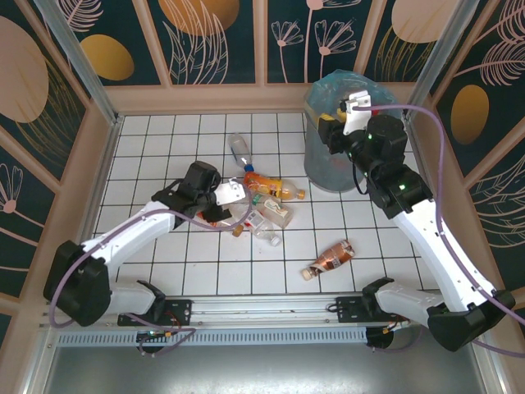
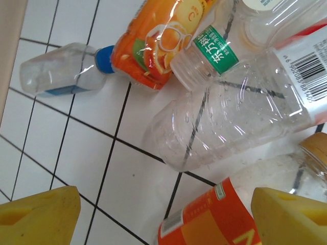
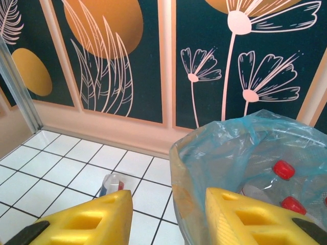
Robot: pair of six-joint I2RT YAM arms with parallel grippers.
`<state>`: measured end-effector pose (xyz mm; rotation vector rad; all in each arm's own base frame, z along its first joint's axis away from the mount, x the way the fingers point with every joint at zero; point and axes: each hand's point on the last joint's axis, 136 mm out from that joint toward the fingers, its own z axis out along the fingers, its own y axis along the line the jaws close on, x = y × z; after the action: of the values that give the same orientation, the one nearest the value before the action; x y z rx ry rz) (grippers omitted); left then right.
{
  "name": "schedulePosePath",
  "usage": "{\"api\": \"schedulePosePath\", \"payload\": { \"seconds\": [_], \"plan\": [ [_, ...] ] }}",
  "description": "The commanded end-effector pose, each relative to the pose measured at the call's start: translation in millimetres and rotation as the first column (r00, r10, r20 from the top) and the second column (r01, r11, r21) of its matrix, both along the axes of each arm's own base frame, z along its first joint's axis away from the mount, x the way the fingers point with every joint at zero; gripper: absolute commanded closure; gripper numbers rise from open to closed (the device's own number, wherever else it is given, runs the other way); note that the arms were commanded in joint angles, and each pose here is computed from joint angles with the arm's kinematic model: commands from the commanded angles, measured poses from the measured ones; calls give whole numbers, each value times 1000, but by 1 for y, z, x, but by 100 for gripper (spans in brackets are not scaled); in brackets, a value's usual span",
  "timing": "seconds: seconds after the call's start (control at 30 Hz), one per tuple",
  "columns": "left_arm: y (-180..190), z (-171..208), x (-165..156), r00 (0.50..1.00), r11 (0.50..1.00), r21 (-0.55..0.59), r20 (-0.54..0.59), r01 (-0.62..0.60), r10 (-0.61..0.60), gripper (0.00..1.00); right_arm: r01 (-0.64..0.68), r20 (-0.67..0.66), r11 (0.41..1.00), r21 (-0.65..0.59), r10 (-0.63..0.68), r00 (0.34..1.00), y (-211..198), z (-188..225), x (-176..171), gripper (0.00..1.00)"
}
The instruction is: Put the plastic bottles in the bin
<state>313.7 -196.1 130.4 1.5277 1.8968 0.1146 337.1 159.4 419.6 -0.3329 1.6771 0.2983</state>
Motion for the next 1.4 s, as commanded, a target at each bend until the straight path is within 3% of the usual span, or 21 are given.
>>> {"api": "schedulePosePath", "payload": {
  "seconds": [0.0, 0.4, 1.0, 1.17, 1.37],
  "plan": [
    [-16, 5, 13, 994, 992, 49, 5, 113, -113, 14, -19, 20, 1000, 6, 18, 1000, 1, 3, -8, 58],
    [-31, -31, 15, 962, 971, 108, -199, 211, -187, 15, -22, 14, 1000, -6, 22, 1000, 0, 0, -10, 58],
    [-35, -81, 20, 942, 961, 168, -294, 221, -165, 11, -19, -3, 1000, -9, 19, 1000, 2, -5, -7, 57],
    [-42, -79, 22, 945, 959, 161, -272, 233, -184, 10, -20, -11, 1000, -2, 20, 1000, 3, -8, -6, 57],
    [-48, -55, 32, 970, 964, 135, -117, 229, -214, 3, -21, -19, 1000, 1, 21, 1000, 2, -10, -7, 57]
  ]
}}
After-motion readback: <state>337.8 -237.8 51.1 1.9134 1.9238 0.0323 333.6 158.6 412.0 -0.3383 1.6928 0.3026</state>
